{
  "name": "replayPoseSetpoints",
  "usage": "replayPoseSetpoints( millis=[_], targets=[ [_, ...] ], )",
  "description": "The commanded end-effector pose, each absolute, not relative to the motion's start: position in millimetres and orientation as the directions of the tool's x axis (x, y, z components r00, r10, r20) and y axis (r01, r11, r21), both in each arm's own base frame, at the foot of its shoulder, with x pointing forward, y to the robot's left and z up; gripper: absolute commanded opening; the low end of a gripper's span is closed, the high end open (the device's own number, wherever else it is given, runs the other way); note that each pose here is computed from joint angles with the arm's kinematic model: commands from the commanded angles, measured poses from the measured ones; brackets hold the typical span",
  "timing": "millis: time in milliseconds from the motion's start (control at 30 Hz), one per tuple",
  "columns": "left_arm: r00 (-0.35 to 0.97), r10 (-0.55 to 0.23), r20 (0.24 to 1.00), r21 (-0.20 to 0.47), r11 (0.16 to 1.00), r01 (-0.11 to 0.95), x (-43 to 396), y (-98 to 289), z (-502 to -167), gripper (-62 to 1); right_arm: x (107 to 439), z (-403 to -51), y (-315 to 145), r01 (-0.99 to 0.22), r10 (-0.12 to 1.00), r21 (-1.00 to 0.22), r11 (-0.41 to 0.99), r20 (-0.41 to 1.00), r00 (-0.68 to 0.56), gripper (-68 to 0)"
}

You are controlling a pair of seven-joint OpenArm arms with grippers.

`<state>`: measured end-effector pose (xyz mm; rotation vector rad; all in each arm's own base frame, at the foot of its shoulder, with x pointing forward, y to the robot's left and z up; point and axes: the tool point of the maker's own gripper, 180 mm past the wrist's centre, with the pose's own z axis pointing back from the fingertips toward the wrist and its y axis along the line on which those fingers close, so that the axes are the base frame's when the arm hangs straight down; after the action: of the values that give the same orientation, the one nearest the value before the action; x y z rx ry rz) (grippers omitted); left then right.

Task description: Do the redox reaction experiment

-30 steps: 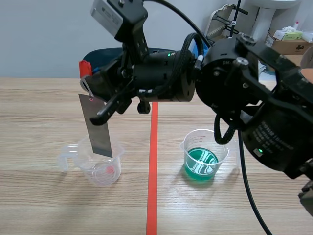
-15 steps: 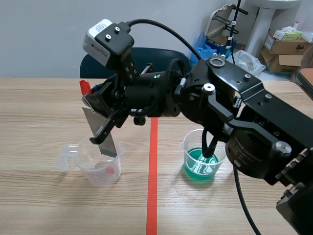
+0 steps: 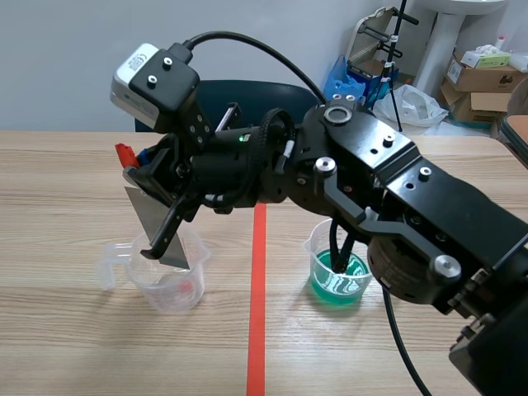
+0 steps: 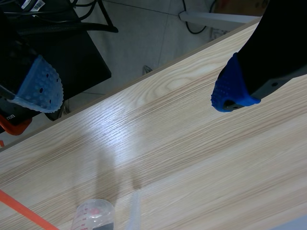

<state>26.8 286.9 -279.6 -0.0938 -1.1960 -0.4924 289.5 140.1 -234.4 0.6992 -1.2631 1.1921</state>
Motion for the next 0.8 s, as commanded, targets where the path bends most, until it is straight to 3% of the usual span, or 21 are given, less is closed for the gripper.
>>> replayPoseSetpoints(
  millis=[0,767],
  targets=[
    [0.253,-0.302,0.919,0.180,0.894,0.411,29.1,283.6,-275.2,1.4,291.9,-224.8,143.8,-0.932,0.251,-0.212,0.293,0.958,-0.138,-66.9],
    [0.253,-0.302,0.919,0.180,0.894,0.411,29.1,283.6,-275.2,1.4,295.1,-241.8,139.9,-0.927,0.317,-0.243,0.287,0.937,-0.148,-66.9]
  ],
)
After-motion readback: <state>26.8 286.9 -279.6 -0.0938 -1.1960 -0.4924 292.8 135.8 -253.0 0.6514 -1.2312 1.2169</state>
